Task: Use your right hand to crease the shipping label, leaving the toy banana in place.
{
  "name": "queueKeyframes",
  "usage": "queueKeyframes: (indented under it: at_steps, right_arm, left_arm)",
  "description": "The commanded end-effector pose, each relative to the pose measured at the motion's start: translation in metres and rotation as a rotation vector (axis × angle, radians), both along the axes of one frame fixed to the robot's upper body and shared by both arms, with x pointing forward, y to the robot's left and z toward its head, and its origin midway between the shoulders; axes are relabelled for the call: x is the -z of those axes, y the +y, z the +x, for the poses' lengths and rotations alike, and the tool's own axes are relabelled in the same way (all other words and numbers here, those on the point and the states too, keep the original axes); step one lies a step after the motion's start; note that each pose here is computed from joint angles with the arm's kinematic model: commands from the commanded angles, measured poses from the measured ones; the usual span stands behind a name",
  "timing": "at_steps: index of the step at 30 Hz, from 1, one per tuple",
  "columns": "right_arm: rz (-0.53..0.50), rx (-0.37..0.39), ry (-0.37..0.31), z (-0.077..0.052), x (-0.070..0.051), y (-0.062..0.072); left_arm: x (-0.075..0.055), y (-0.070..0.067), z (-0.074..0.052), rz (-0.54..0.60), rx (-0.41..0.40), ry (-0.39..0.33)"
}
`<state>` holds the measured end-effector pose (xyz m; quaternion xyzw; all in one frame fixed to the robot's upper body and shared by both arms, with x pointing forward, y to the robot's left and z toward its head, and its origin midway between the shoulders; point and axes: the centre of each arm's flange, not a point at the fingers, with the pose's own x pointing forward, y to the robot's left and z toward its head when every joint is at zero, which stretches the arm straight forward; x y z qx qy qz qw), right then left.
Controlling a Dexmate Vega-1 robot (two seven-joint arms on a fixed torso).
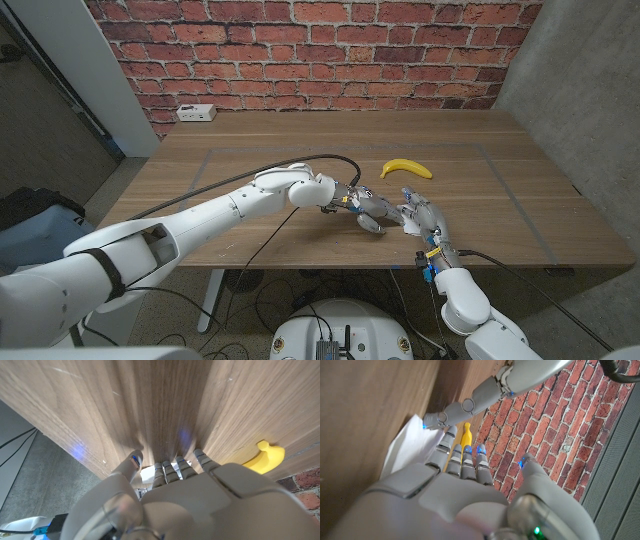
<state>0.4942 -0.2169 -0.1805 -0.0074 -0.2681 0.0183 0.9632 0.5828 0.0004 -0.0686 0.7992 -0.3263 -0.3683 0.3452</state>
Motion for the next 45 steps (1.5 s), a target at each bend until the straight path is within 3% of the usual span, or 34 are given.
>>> queueKeyframes:
  at_steps: [1, 13, 34, 37, 45]
  right_arm:
    - [0.091, 0.047, 0.015, 0.009, 0.007, 0.001]
    - [0.196, 0.126, -0.029, 0.016, 0.012, -0.01]
    - [0.165, 0.26, 0.024, 0.018, 0.015, -0.03]
    - [0.149, 0.26, 0.007, 0.017, 0.014, -0.032]
    - [0.119, 0.268, -0.136, 0.009, -0.002, -0.026]
  left_arm:
    - [0.0, 0.0, 0.009, 0.023, -0.024, 0.013]
    - [-0.001, -0.005, 0.015, 0.045, -0.054, 0.02]
    - [-0.003, -0.01, 0.015, 0.046, -0.06, 0.025]
    - [-0.003, -0.01, 0.015, 0.046, -0.063, 0.023]
    - [-0.003, -0.011, 0.014, 0.048, -0.064, 0.018]
